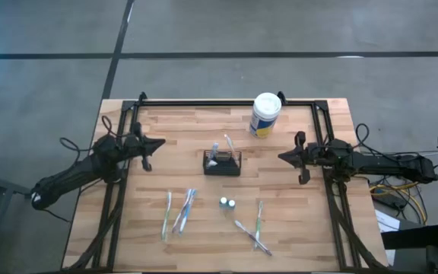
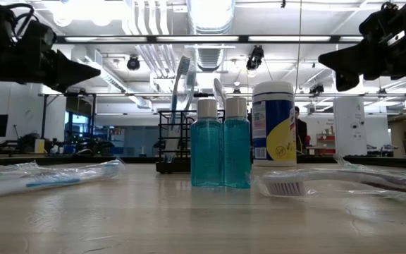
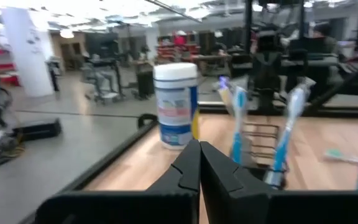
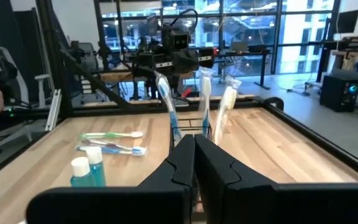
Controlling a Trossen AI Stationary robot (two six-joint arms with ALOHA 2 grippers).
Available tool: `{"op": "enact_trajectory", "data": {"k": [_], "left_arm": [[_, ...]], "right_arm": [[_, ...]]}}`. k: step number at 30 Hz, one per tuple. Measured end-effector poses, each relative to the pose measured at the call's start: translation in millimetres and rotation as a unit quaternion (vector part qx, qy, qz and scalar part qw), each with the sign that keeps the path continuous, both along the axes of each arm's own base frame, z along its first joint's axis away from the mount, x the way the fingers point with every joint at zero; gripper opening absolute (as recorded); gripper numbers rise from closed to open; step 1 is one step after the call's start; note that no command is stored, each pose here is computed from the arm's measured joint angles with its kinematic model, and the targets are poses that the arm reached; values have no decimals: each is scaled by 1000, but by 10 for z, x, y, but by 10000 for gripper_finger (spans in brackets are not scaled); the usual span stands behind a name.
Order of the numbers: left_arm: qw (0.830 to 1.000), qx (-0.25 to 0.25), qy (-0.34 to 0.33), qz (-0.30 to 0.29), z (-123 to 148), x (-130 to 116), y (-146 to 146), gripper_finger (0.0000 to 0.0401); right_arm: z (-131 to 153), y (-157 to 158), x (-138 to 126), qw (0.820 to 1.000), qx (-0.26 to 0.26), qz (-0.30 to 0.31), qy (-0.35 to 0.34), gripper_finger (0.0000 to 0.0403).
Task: Pick & Place toothbrushing station
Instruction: Put the purple toothbrush into the black wire organizer
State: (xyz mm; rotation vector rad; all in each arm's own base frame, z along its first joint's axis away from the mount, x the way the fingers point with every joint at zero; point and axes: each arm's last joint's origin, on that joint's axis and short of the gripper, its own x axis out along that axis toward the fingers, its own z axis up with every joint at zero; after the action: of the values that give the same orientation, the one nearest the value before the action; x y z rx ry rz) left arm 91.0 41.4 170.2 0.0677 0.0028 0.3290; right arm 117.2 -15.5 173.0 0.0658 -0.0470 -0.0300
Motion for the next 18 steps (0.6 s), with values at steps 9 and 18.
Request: {"op": "enact_trajectory", "data": {"k": [9,18], "left_arm": [[1000,15,5,5,0,-1,3,8],[1000,-9,-8,4,14,-2,2,13]], "right_arm": [[-14,-1,4,1000,6,0,7,8],[484,279,181,990,81,78,81,8]]}}
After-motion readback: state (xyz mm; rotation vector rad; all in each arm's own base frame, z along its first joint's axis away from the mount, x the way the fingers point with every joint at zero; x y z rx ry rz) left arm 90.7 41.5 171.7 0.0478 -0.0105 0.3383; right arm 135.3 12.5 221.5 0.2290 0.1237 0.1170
